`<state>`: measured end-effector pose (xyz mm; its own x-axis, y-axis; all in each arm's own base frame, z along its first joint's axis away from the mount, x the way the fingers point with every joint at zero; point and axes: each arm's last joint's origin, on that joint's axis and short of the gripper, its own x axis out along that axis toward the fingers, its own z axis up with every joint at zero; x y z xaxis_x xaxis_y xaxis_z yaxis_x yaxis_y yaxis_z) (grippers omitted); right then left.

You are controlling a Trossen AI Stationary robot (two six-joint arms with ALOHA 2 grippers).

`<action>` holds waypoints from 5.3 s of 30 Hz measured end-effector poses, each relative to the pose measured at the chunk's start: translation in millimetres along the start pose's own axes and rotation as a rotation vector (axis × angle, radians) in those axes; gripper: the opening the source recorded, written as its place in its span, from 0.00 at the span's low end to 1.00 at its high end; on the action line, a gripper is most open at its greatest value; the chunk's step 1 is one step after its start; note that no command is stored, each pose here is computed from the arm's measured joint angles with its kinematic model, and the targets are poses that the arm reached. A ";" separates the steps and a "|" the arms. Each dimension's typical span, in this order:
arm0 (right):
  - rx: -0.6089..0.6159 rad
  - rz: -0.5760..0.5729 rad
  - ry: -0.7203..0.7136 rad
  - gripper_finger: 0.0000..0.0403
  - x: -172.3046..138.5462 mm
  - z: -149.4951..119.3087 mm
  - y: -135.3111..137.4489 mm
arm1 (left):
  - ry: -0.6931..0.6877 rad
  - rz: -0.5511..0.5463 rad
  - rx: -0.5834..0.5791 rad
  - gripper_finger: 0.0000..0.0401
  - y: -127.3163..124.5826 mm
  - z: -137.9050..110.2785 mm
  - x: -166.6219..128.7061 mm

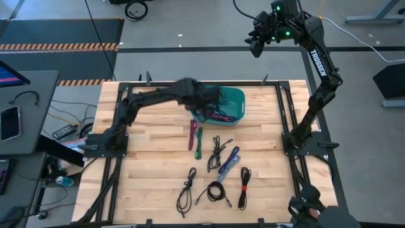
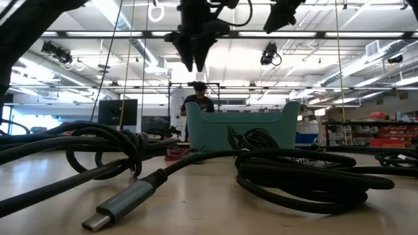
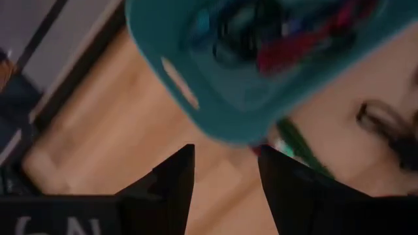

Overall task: Pick and place USB-C Cables
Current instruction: Put the pink charger cable into the light blue bin

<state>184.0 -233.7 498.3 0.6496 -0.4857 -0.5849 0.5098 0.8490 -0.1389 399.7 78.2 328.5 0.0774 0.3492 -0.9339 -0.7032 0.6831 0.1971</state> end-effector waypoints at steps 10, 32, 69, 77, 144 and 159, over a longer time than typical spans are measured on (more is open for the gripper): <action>0.000 0.032 0.088 0.42 -0.4 -8.7 3.2 | 0.208 0.046 -0.145 0.44 -57.2 -66.4 30.9; 0.007 0.043 0.115 0.42 -0.6 -11.2 4.4 | 0.361 -0.090 -0.395 0.44 -88.9 -121.4 130.9; 0.013 0.131 0.082 0.42 -0.8 -10.3 7.0 | 0.242 -0.141 -0.318 0.03 -82.0 -107.8 128.8; 0.013 0.130 0.082 0.42 -0.7 -10.3 6.9 | 0.240 -0.106 -0.384 0.03 -53.7 -122.2 63.0; 0.203 0.054 0.018 0.42 -0.2 -2.7 1.4 | -0.338 -0.494 0.678 0.02 105.6 52.5 145.2; 0.201 0.055 0.018 0.42 -0.2 -2.8 1.4 | -0.303 -0.515 0.627 0.02 107.3 51.3 149.6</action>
<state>183.0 -231.8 496.0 0.6704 -0.4345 -0.6015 0.5770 0.8149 0.0545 372.1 236.6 225.2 0.5271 -0.0058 -0.8498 -0.0165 0.9997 -0.0170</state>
